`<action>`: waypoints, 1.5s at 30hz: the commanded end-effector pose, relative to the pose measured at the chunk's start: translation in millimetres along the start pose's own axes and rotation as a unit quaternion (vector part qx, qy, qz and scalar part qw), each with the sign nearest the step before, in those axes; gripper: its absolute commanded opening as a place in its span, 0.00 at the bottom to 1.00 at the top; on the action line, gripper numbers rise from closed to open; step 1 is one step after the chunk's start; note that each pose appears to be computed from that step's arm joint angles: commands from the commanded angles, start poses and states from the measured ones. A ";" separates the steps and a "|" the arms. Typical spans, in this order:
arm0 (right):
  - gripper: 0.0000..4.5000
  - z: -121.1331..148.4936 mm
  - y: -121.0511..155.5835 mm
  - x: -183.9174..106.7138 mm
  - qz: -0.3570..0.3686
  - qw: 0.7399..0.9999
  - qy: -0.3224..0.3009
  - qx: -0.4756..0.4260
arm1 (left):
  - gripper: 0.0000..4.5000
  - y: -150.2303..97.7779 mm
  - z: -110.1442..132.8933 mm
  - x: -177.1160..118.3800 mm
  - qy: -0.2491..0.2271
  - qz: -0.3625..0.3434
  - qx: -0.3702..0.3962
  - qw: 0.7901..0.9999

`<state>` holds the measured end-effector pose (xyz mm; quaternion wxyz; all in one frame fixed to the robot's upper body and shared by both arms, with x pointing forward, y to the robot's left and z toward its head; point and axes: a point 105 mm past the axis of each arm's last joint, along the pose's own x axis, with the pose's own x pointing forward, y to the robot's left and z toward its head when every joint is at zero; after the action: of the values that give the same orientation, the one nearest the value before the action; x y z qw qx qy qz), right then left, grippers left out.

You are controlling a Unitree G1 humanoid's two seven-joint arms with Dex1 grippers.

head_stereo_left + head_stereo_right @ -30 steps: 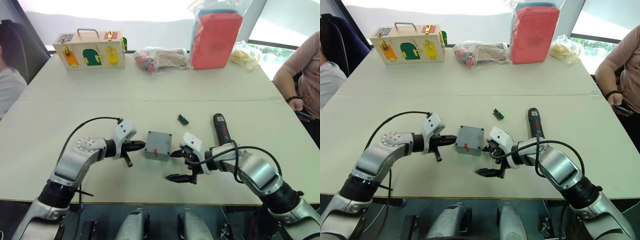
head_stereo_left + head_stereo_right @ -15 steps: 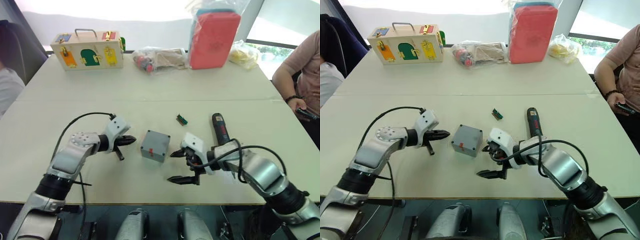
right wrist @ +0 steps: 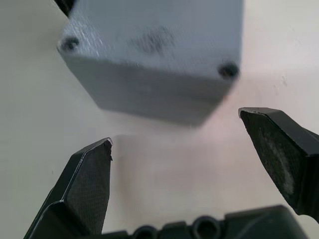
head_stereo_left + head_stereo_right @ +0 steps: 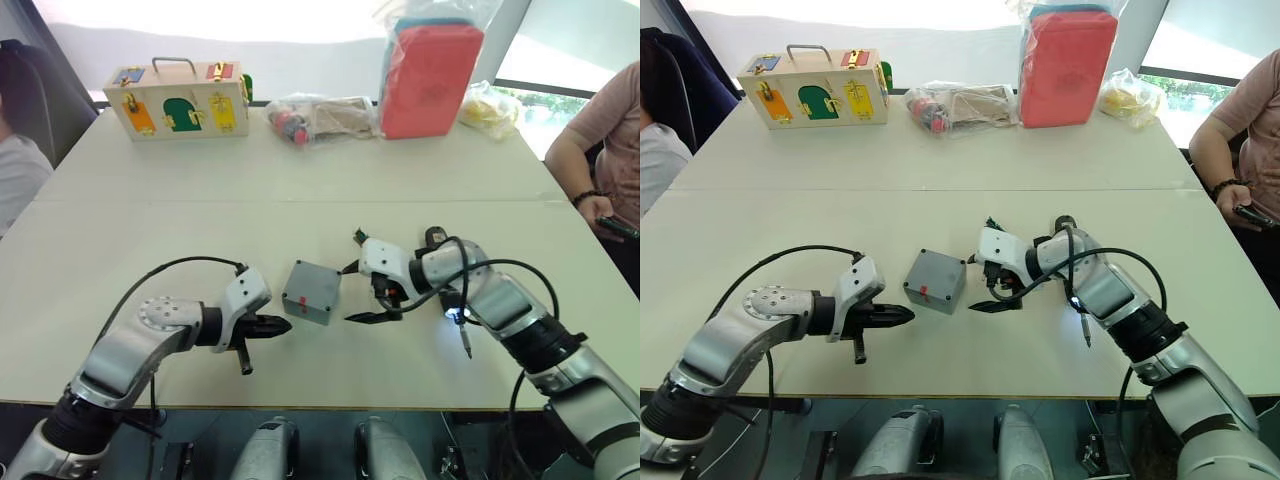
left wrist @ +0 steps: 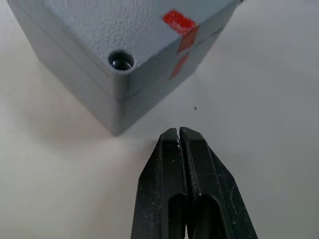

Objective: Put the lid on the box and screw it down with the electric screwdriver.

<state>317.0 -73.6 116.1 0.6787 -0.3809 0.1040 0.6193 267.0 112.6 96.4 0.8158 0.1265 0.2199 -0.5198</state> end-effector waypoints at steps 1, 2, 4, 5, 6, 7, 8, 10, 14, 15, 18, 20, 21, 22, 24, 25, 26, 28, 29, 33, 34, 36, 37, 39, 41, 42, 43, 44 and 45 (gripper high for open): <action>0.99 9.1 4.0 -1.4 0.012 1.000 -0.012 -0.014 | 0.00 4.4 3.8 1.1 -0.002 0.017 0.019 1.000; 0.99 9.9 8.5 -0.6 0.020 1.000 -0.014 -0.010 | 0.00 6.3 3.9 1.7 -0.004 0.022 0.020 1.000; 0.99 10.8 16.6 -0.7 0.031 0.999 -0.016 -0.001 | 0.00 9.8 6.1 2.2 -0.009 0.031 0.022 0.999; 0.99 11.5 19.1 -1.1 0.032 0.999 -0.018 0.004 | 0.00 10.8 7.3 2.4 -0.012 0.032 0.024 0.999; 0.99 12.1 20.2 -1.8 0.029 0.999 -0.020 0.011 | 0.00 13.6 9.0 2.4 -0.015 0.039 0.026 0.999; 0.99 12.6 19.7 -2.4 0.023 0.999 -0.021 0.017 | 0.00 16.2 10.0 2.2 -0.016 0.043 0.026 0.999; 0.99 12.7 18.9 -2.8 0.016 0.999 -0.022 0.022 | 0.00 17.5 10.5 2.2 -0.017 0.045 0.026 0.999; 0.99 12.0 19.6 -3.8 0.011 0.999 -0.020 0.034 | 0.00 19.2 11.7 2.5 -0.018 0.046 0.028 0.998; 0.99 14.0 25.1 -3.4 0.002 0.998 -0.025 0.049 | 0.00 23.3 15.7 4.1 -0.024 0.053 0.032 0.998; 0.99 15.0 26.7 -3.1 0.001 0.998 -0.027 0.053 | 0.00 24.0 16.6 4.6 -0.025 0.053 0.033 0.998; 0.99 16.9 29.3 -2.2 0.000 0.998 -0.029 0.058 | 0.00 28.2 18.1 5.7 -0.026 0.060 0.037 0.997; 0.99 17.5 31.3 -1.3 -0.001 0.998 -0.029 0.062 | 0.00 31.5 16.0 6.5 -0.018 0.066 0.045 0.997; 0.99 17.8 32.3 -1.0 -0.001 0.998 -0.029 0.063 | 0.00 32.6 15.1 6.7 -0.015 0.068 0.049 0.996; 0.99 18.6 33.1 -0.9 -0.001 0.997 -0.030 0.066 | 0.00 33.1 15.1 7.1 -0.015 0.068 0.048 0.996; 0.99 21.1 34.0 -1.0 -0.003 0.997 -0.034 0.071 | 0.00 33.8 16.2 7.5 -0.017 0.069 0.050 0.996; 0.99 22.1 34.5 -0.8 -0.003 0.997 -0.035 0.072 | 0.00 33.8 16.8 7.8 -0.018 0.068 0.051 0.996; 0.99 22.7 34.9 -0.7 -0.003 0.997 -0.035 0.073 | 0.00 33.8 17.1 8.0 -0.018 0.067 0.052 0.996; 0.99 23.3 36.0 -0.6 -0.003 0.997 -0.035 0.075 | 0.00 33.6 17.3 8.3 -0.018 0.067 0.053 0.996; 0.99 25.0 38.1 -0.2 0.000 0.996 -0.038 0.079 | 0.00 34.8 18.4 8.8 -0.020 0.071 0.054 0.996; 0.99 28.2 40.6 0.0 0.002 0.995 -0.042 0.086 | 0.00 34.8 19.8 10.2 -0.023 0.070 0.055 0.996; 0.99 28.3 40.4 -0.2 0.001 0.995 -0.041 0.086 | 0.00 34.5 19.8 10.4 -0.023 0.068 0.055 0.996; 0.99 28.0 40.6 -0.7 0.000 0.996 -0.038 0.087 | 0.00 34.1 19.6 10.5 -0.022 0.066 0.056 0.996; 0.99 27.1 40.1 -1.5 -0.003 0.996 -0.035 0.087 | 0.00 34.1 19.5 10.6 -0.022 0.067 0.055 0.996; 0.99 24.0 38.4 -4.8 -0.011 0.996 -0.027 0.086 | 0.00 34.2 19.0 10.0 -0.021 0.067 0.056 0.996; 0.99 19.7 32.1 -12.6 -0.035 0.995 -0.018 0.092 | 0.00 33.9 17.9 4.6 -0.015 0.065 0.057 0.996; 0.99 15.6 27.8 -19.5 -0.052 0.993 -0.010 0.105 | 0.00 33.6 18.0 -0.4 -0.013 0.062 0.057 0.996; 0.99 13.3 25.0 -24.1 -0.063 0.991 -0.005 0.115 | 0.00 33.5 18.3 -4.0 -0.012 0.060 0.058 0.996; 0.99 16.4 17.2 -35.7 -0.086 0.986 -0.025 0.140 | 0.00 36.6 20.3 -12.8 -0.012 0.061 0.053 0.997; 0.99 21.3 10.2 -48.1 -0.106 0.978 -0.055 0.171 | 0.00 38.8 24.2 -22.1 -0.017 0.058 0.048 0.997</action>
<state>284.8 -86.0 121.4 0.7598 -0.2741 0.1706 0.5644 299.5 124.4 102.8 0.8356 0.1722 0.1961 -0.4834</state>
